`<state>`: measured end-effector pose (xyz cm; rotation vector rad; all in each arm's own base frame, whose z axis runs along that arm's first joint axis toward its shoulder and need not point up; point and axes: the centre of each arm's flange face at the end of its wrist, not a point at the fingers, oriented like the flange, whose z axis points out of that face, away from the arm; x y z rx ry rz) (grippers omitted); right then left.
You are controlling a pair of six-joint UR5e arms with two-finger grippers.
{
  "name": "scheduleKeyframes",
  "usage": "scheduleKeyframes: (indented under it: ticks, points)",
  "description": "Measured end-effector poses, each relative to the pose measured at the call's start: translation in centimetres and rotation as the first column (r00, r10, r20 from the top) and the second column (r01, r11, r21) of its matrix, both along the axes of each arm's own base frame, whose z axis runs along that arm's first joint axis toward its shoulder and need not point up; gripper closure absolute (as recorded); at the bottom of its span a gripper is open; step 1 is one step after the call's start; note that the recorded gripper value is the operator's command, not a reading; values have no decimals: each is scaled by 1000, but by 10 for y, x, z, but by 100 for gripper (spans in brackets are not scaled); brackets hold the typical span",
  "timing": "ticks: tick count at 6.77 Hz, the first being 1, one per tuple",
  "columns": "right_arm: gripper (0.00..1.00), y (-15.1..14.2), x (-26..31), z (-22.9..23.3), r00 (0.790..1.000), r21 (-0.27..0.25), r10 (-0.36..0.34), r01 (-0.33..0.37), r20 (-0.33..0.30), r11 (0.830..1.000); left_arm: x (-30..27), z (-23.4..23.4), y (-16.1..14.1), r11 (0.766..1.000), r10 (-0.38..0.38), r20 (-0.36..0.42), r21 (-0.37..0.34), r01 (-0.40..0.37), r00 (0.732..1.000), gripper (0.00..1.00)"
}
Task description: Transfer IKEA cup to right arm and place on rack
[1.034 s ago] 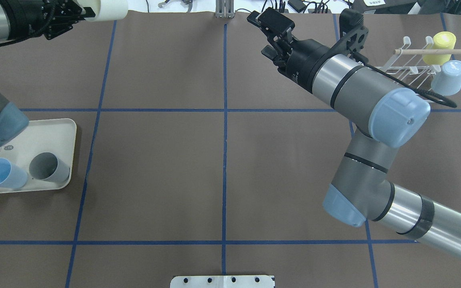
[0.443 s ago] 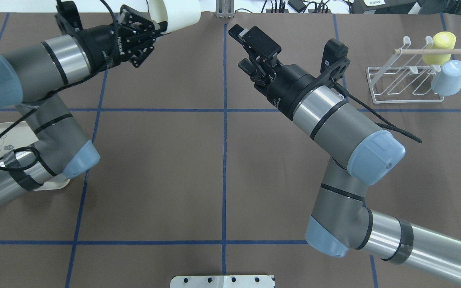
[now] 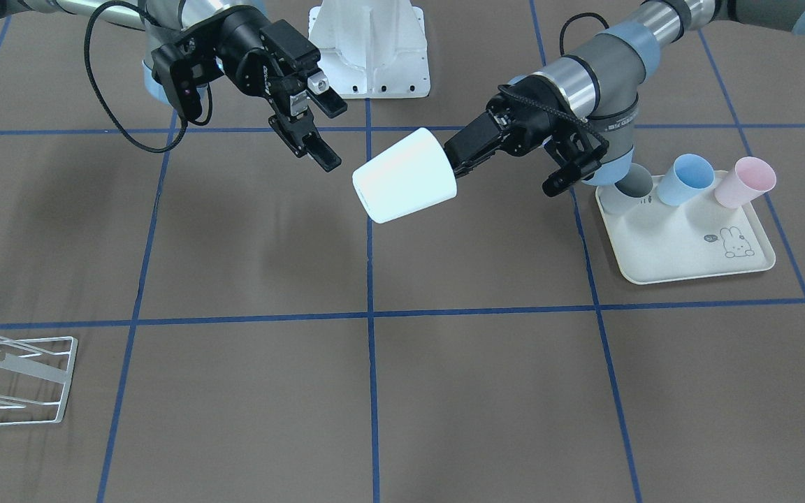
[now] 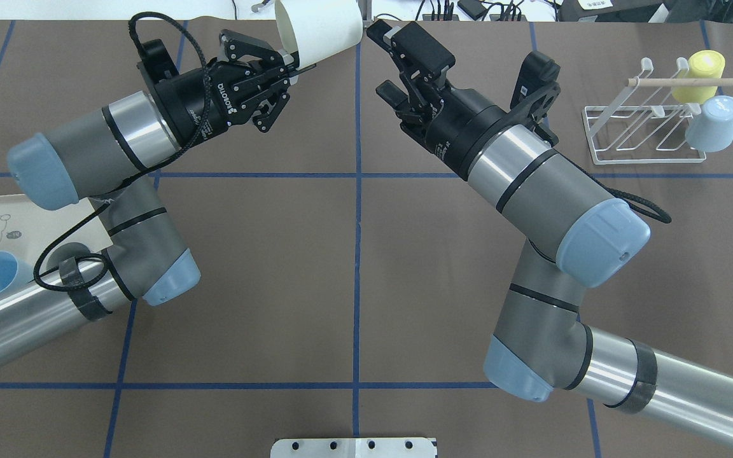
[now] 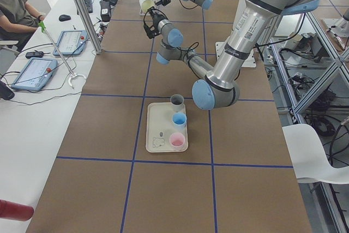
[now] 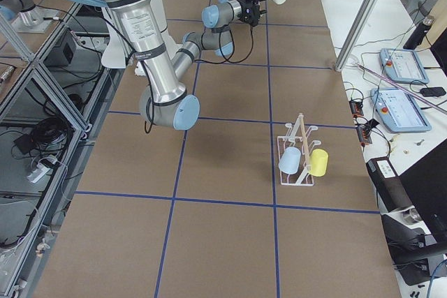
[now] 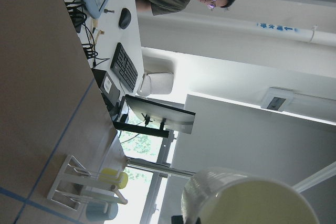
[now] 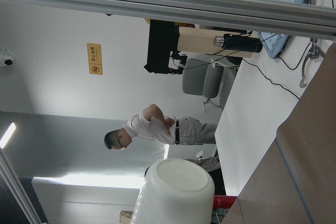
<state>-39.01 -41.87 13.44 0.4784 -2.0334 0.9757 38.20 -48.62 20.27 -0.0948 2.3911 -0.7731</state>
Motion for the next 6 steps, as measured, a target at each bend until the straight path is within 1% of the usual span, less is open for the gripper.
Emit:
scheduleKeyframes:
  ticks: [1,2,4,6]
  points:
    - [0,-2,2,0,1000,-2,1,-1,3,1000,0,11,-1,1000,28,-70,4,-28,997,100]
    - [0,-4,3,1,1000,-5,2,-2,3,1000,3,11,-3,999,39,-106,8,-38,994,100]
    - [0,-4,1,2,1000,-7,2,-2,-2,1000,28,-6,-5,999,40,-149,-7,-41,988,100]
    - [0,-5,1,3,1000,-8,2,-2,-5,1000,45,-11,-1,999,40,-163,-25,-45,986,100]
